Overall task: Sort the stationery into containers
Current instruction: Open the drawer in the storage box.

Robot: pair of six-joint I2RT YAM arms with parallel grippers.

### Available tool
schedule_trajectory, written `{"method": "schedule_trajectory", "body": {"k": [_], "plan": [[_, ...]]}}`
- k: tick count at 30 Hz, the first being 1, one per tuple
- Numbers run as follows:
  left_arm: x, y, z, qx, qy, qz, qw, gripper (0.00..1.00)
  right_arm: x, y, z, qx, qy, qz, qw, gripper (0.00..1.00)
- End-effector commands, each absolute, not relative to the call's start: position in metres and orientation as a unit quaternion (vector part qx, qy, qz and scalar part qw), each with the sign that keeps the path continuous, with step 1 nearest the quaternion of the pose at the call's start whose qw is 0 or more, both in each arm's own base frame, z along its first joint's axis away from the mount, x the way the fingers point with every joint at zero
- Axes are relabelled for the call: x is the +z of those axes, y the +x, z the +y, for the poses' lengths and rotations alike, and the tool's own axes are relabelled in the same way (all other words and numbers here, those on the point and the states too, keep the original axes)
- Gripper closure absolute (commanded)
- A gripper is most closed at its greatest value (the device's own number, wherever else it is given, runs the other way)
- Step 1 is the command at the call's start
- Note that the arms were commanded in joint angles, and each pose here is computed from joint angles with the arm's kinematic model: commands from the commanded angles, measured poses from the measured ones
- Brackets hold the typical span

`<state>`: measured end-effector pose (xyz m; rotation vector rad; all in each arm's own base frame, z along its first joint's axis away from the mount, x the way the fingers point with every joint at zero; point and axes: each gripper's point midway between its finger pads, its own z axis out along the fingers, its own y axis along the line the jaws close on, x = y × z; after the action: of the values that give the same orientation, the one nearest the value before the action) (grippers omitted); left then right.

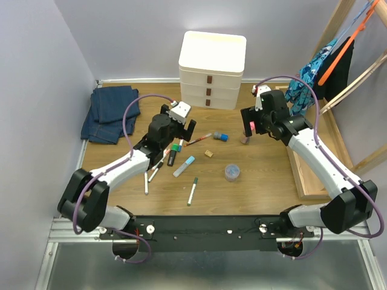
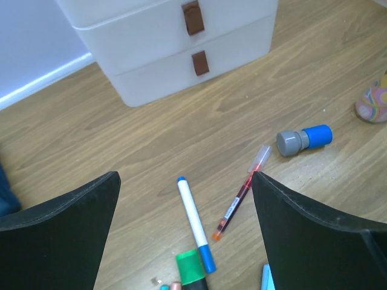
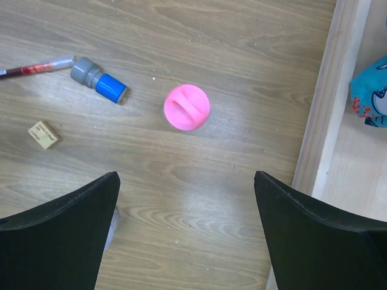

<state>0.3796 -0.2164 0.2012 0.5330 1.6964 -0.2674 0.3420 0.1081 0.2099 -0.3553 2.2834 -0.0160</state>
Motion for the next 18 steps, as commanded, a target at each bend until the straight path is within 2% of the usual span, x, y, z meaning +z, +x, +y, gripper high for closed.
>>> {"method": "schedule_trajectory", "body": {"k": [1,6,8,9,11,18], "plan": [[0.208,0.405,-0.234,-0.108,0.219,0.700,0.671,0.01,0.226,0.364,0.114,-0.006,-0.110,0.893,0.436,0.00],[0.184,0.436,-0.257,-0.089,0.219,0.693,0.681,0.01,0.232,0.390,0.117,-0.020,-0.117,0.883,0.454,0.00],[0.199,0.446,-0.270,-0.095,0.217,0.666,0.708,0.05,0.235,0.406,0.118,-0.009,-0.107,0.883,0.457,0.00],[0.186,0.450,-0.278,-0.089,0.238,0.663,0.704,0.06,0.237,0.411,0.120,0.007,-0.090,0.882,0.462,0.00],[0.196,0.457,-0.290,-0.097,0.245,0.640,0.722,0.05,0.250,0.427,0.126,0.049,-0.074,0.873,0.479,0.00],[0.169,0.490,-0.316,-0.106,0.213,0.656,0.716,0.09,0.242,0.465,0.141,0.083,-0.038,0.870,0.485,0.00]]}}
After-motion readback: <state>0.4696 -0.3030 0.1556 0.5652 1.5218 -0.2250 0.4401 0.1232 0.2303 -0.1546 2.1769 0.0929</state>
